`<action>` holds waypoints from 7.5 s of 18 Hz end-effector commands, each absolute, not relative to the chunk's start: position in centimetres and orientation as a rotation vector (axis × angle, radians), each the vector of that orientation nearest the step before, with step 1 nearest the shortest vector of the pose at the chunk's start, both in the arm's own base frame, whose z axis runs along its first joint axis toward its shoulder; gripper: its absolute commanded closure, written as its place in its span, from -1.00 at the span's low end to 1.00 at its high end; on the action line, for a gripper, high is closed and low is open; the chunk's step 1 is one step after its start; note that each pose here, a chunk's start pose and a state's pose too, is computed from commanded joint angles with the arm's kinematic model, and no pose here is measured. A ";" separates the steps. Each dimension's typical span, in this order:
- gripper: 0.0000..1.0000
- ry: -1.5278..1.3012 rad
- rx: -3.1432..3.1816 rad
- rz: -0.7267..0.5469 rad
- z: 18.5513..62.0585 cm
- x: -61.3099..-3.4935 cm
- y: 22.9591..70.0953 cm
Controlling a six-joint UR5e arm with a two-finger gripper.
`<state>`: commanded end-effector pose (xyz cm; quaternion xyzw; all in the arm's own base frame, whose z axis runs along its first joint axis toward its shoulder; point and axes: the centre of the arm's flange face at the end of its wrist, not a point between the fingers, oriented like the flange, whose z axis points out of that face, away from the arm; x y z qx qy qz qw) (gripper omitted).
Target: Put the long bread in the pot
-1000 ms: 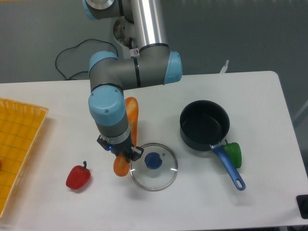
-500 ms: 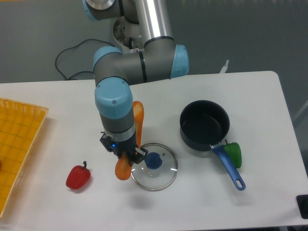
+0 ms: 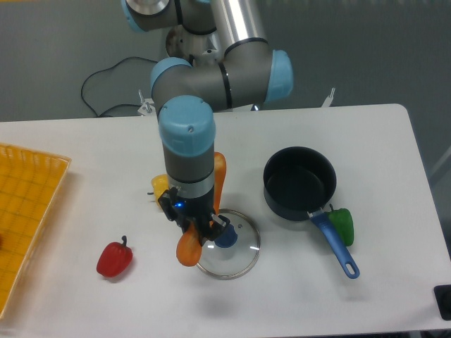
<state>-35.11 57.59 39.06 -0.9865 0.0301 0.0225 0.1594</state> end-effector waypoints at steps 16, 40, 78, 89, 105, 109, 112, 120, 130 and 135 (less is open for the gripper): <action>0.24 0.282 -2.698 0.034 39.9 -39.7 54.1; 0.24 0.483 -2.677 0.027 36.7 -43.2 50.1; 0.23 0.612 -2.564 -0.066 32.1 -45.2 43.2; 0.23 0.623 -2.496 -0.080 30.8 -46.0 39.7; 0.20 0.676 -2.483 -0.090 29.5 -45.6 38.6; 0.18 0.669 -2.485 -0.092 29.3 -45.7 38.1; 0.16 0.695 -2.478 -0.091 28.9 -45.6 37.7; 0.11 0.695 -2.476 -0.100 28.4 -45.4 37.3; 0.07 0.706 -2.475 -0.098 28.3 -45.5 37.2; 0.07 0.728 -2.469 -0.093 28.1 -45.5 37.0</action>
